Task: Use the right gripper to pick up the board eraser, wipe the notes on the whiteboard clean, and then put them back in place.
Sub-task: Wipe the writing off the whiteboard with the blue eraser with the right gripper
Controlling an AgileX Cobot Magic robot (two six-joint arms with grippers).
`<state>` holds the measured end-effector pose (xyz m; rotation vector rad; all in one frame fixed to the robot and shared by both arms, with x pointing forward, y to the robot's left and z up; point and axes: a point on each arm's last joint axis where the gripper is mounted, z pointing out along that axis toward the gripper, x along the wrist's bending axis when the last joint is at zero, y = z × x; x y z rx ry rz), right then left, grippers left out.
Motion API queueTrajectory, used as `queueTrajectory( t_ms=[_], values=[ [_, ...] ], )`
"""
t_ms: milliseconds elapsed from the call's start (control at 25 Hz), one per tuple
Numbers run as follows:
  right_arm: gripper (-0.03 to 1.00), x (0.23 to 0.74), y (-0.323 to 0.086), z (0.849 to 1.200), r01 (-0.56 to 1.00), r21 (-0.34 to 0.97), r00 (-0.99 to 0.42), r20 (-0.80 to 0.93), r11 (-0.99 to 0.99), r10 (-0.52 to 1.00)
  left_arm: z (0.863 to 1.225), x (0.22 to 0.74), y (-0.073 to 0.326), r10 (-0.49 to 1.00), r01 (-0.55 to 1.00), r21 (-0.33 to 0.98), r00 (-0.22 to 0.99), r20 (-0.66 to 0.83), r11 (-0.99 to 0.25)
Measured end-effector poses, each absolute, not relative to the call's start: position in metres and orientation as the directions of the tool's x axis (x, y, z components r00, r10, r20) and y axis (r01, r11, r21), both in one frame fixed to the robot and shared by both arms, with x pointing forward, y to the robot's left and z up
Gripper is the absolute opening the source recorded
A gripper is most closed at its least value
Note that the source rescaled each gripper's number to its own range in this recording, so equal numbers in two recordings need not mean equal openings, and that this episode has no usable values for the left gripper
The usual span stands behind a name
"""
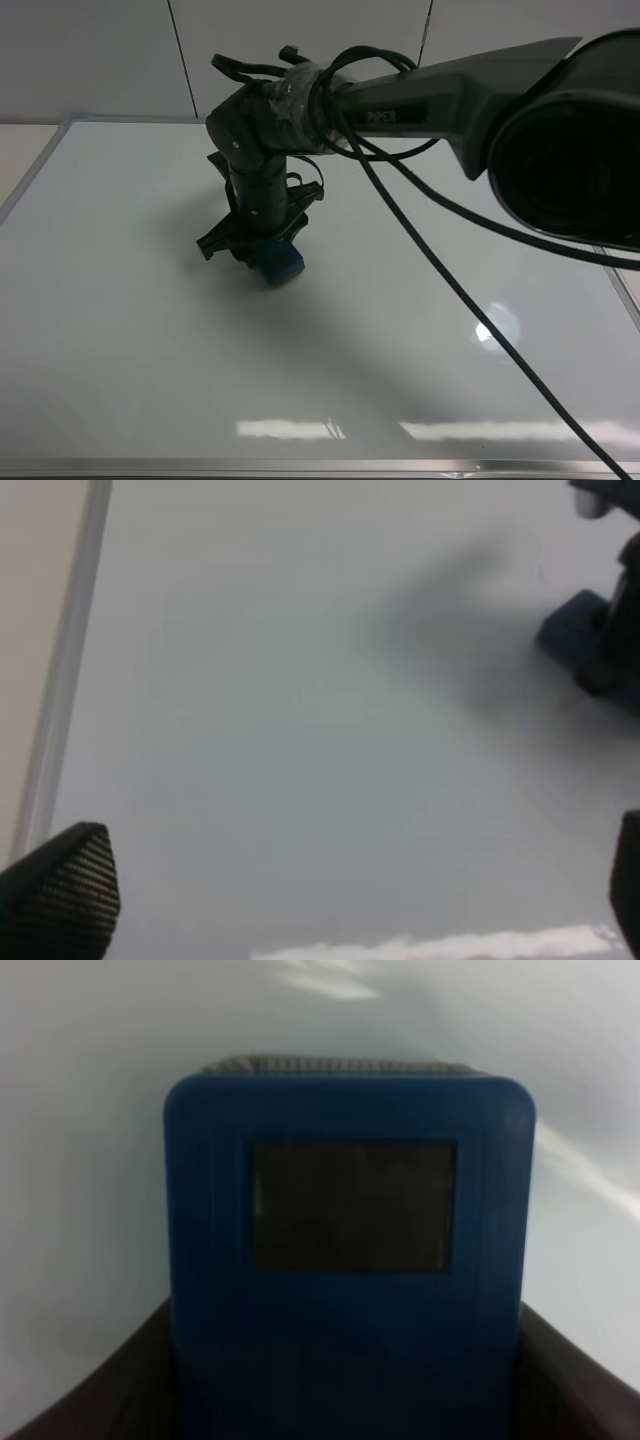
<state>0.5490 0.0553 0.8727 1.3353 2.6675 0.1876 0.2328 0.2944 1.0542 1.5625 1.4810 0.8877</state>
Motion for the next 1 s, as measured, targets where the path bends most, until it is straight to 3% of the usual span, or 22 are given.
queueTrajectory(
  t_ms=[400,760,1000],
  values=[
    [0.0,0.557,-0.029,0.867,0.866,0.243,-0.444,-0.024,0.436,0.896,1.054,0.233,0.294,0.997,0.443,0.896,0.072,-0.03,-0.005],
    [0.0,0.546,-0.012,0.866,0.817,0.297,-0.516,-0.003,0.494,0.857,1.054,0.233,0.294,0.997,0.443,0.896,0.072,-0.03,-0.005],
    [0.0,0.537,0.033,0.864,0.781,0.309,-0.575,0.018,0.543,0.818,1.054,0.233,0.294,0.997,0.443,0.896,0.072,-0.03,-0.005]
  ],
)
